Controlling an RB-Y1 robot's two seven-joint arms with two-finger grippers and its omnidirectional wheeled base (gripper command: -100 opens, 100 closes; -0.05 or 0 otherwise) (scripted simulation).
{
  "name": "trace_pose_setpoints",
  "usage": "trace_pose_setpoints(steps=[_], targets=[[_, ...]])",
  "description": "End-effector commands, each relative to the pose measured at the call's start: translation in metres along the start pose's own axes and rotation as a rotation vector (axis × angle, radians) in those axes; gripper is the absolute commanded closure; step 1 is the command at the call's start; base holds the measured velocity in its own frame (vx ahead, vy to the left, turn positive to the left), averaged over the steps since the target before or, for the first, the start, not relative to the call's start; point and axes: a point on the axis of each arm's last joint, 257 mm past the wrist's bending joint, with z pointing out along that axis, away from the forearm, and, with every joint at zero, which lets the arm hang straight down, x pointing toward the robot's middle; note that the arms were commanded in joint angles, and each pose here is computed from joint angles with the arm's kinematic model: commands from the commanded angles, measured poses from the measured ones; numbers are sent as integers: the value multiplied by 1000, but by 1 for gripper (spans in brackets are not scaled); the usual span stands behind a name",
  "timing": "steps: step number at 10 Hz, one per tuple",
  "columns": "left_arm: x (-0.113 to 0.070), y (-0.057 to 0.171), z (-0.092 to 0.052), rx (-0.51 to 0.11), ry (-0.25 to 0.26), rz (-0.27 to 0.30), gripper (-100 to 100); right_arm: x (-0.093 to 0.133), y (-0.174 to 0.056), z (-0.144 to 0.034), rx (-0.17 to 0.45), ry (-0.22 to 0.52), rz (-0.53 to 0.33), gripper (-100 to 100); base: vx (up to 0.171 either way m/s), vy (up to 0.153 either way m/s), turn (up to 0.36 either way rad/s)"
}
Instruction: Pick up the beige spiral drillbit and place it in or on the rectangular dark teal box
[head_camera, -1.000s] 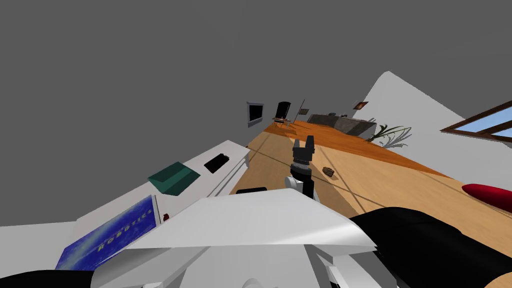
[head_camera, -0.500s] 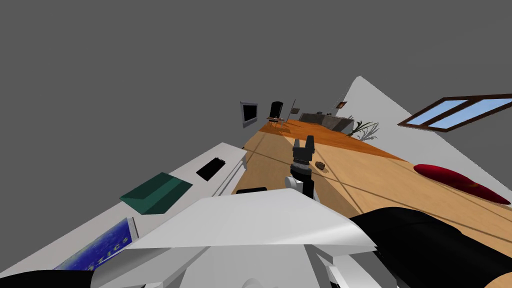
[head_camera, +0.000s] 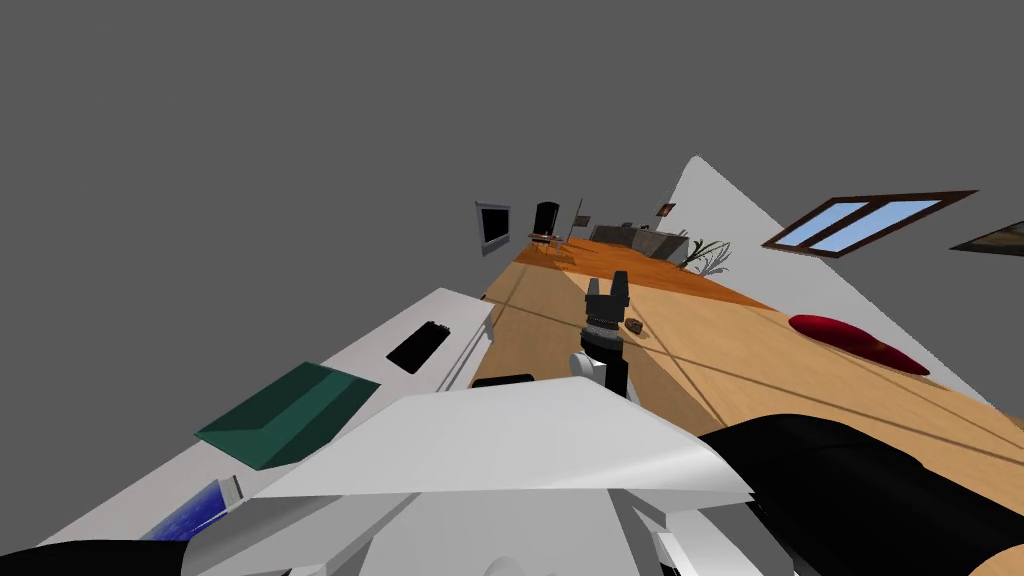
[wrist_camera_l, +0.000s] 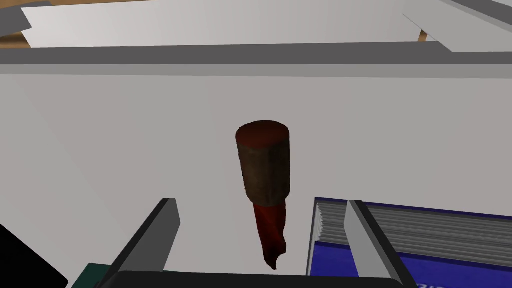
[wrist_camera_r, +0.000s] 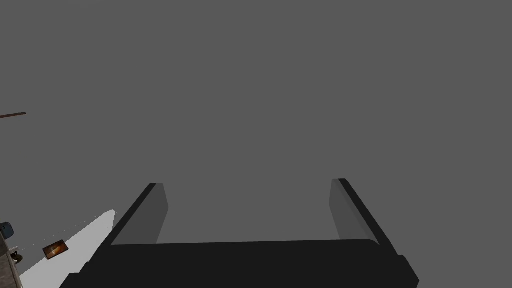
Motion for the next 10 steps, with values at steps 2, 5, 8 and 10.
trace_pose_setpoints(steps=[2, 5, 8, 10], targets=[[4, 2, 8, -13, -9, -54, -100, 0, 0, 0, 0, 0, 0, 0, -77, 3, -281], [12, 5, 21, -32, -20, -133, -100, 0, 0, 0, 0, 0, 0, 0, -149, -2, -243], [10, 5, 17, -29, -18, -119, 100, 0, 0, 0, 0, 0, 0, 0, -28, 0, -14], [10, 4, 17, -28, -18, -120, 100, 0, 0, 0, 0, 0, 0, 0, 0, 0, 0]])
